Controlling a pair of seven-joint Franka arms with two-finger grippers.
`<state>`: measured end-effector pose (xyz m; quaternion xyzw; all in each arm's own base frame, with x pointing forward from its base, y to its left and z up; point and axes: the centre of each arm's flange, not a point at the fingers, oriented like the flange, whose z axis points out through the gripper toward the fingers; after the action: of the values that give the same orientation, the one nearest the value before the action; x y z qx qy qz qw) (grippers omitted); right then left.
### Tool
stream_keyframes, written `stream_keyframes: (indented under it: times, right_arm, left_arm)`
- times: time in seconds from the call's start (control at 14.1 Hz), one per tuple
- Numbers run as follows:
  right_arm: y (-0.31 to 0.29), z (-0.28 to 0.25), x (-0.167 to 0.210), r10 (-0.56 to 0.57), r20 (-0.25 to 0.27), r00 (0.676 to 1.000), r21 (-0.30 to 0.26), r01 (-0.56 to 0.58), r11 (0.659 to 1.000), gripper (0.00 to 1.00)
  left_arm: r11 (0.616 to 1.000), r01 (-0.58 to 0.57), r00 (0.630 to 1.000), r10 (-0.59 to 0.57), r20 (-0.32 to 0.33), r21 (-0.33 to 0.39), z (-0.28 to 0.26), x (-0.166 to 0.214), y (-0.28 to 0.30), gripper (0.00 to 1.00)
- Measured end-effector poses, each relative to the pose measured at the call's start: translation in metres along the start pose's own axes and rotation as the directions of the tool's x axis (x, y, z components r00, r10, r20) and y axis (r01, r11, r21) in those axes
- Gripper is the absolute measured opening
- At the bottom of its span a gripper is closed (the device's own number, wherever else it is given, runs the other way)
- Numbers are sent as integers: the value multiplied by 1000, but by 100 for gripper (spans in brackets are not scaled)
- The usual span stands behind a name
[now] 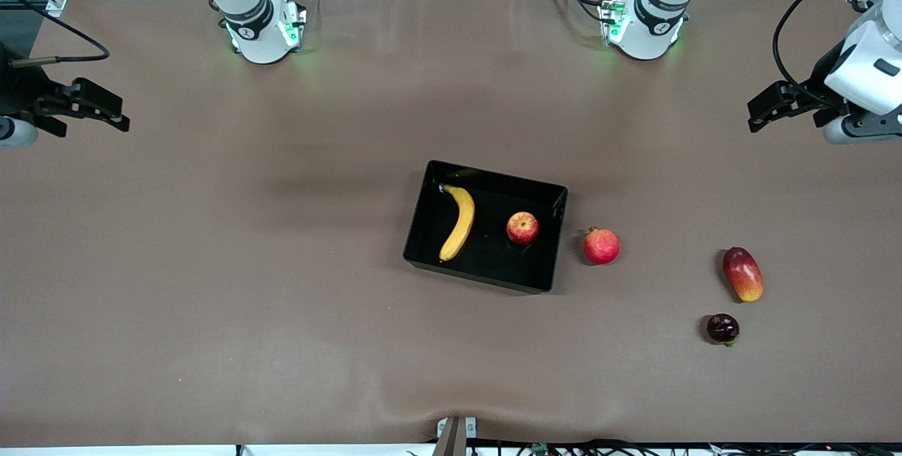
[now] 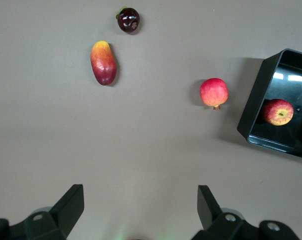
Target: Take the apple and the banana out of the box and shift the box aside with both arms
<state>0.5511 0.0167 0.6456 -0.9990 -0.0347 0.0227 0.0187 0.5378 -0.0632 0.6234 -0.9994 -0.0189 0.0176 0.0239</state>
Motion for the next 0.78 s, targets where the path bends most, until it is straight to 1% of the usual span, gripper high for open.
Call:
stream_keyframes:
  times: [0.14,0.35,0.5,0.57,0.78]
  right_arm:
    - [0,-2,3,0,-23,1000,-1,0,1000,100]
    - [3,-8,11,4,-94,996,-6,-4,1000,100]
    - [12,-11,14,20,-131,991,-7,-21,1000,100]
    - [19,-12,15,31,-143,989,-8,-32,999,100]
    - [26,-8,20,44,-152,987,-8,-45,999,100]
  left_arm:
    - [1000,-11,1000,11,21,1,11,5,10,100]
    - [1000,-1,998,0,70,2,40,16,41,100]
    - [999,37,996,-37,87,0,63,24,73,100]
    - [998,61,994,-61,90,-2,74,28,89,100]
    - [992,126,988,-124,92,-10,107,39,131,100]
